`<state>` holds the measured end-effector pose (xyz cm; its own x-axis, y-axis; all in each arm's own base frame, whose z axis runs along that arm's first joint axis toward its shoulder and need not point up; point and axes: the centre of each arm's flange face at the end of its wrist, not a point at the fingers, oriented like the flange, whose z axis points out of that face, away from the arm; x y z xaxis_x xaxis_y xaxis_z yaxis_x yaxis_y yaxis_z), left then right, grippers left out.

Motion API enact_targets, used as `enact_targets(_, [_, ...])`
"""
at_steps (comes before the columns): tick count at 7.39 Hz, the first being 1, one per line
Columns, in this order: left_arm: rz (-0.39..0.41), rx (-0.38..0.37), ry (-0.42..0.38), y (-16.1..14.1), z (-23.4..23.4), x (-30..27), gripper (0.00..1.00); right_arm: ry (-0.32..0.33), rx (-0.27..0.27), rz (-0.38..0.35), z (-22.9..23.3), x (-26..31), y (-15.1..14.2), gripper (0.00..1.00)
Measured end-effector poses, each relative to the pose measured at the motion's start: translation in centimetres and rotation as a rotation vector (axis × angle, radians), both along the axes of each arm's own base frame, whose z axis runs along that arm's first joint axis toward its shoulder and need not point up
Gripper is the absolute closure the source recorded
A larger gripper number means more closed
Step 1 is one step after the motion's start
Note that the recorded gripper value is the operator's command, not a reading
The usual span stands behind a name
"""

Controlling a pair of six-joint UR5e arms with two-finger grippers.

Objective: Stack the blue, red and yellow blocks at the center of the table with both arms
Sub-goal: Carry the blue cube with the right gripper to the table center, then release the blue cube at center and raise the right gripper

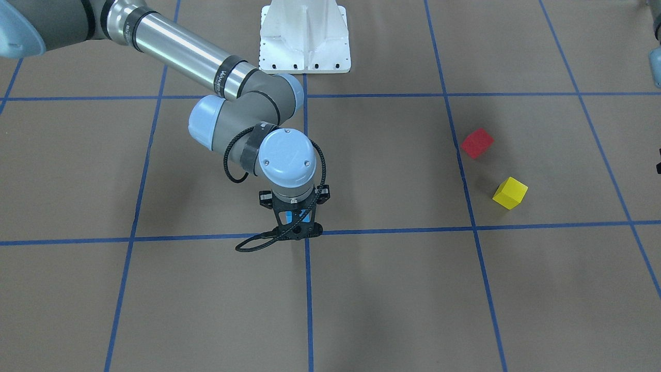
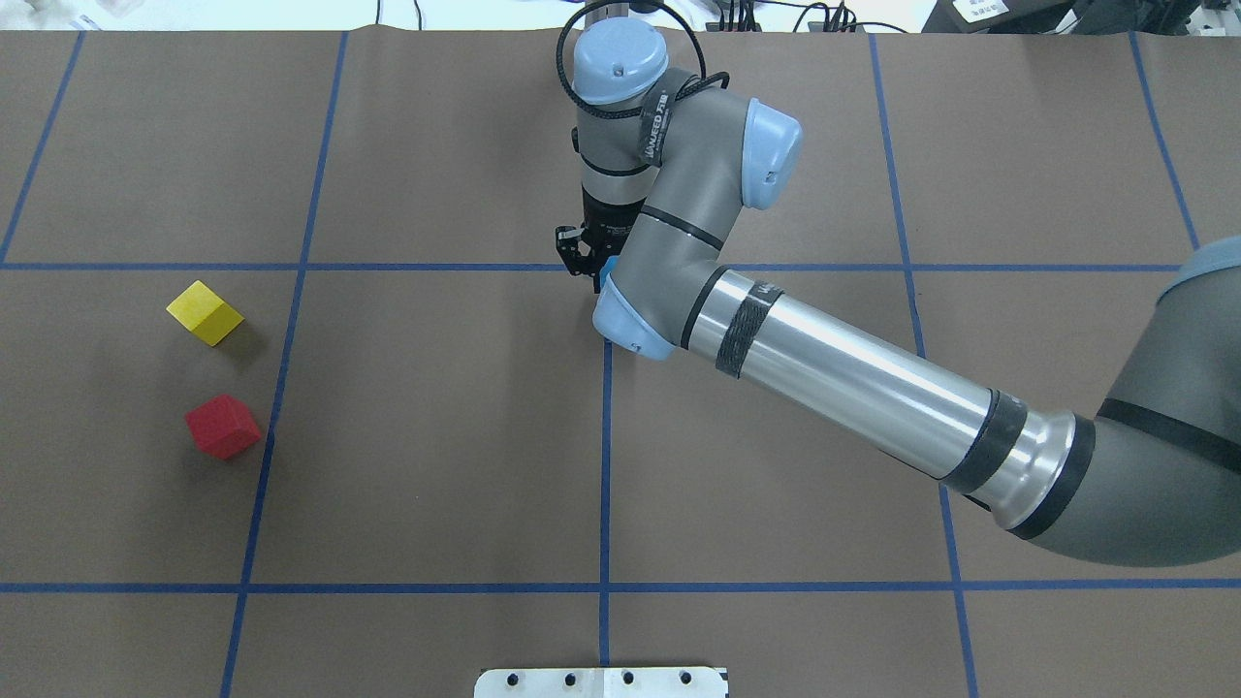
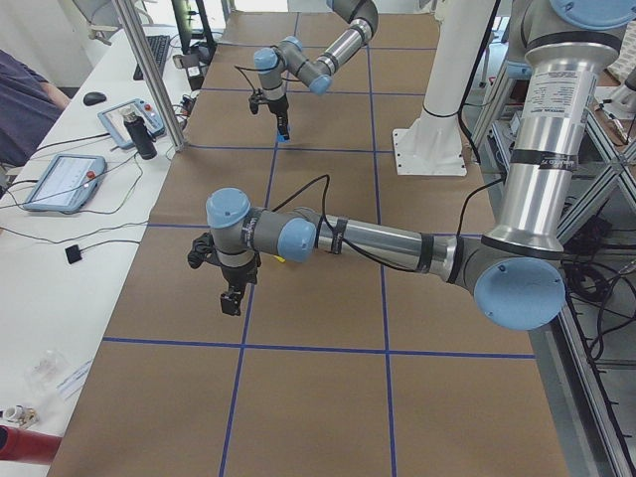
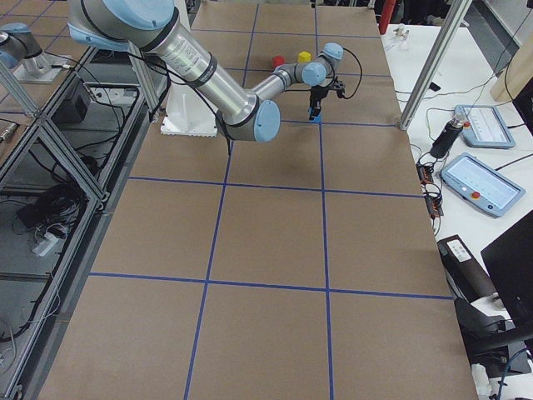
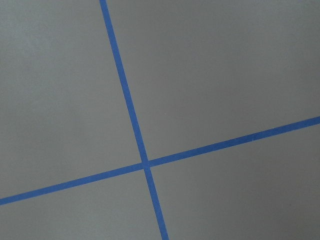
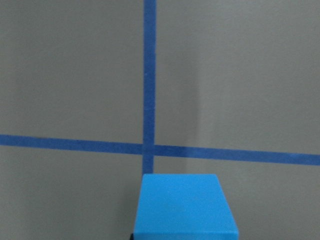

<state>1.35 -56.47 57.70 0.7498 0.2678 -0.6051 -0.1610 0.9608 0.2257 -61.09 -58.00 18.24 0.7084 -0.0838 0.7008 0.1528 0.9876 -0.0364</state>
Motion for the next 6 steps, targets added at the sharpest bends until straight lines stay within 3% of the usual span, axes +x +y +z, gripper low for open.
enact_targets(3, [0.003, 0.001, 0.000, 0.01, 0.05, 0.04, 0.00, -0.009, 0.030, 0.006, -0.56, -1.65, 0.75, 1.00])
enact_targets(5, [0.004, 0.001, 0.001, 0.01, 0.04, 0.07, 0.00, -0.005, 0.023, 0.008, -0.05, -1.85, 0.70, 0.35])
enact_targets(6, [0.004, 0.002, 0.000, 0.01, 0.03, 0.08, 0.00, -0.005, 0.022, 0.007, 0.32, -1.92, 0.73, 0.14])
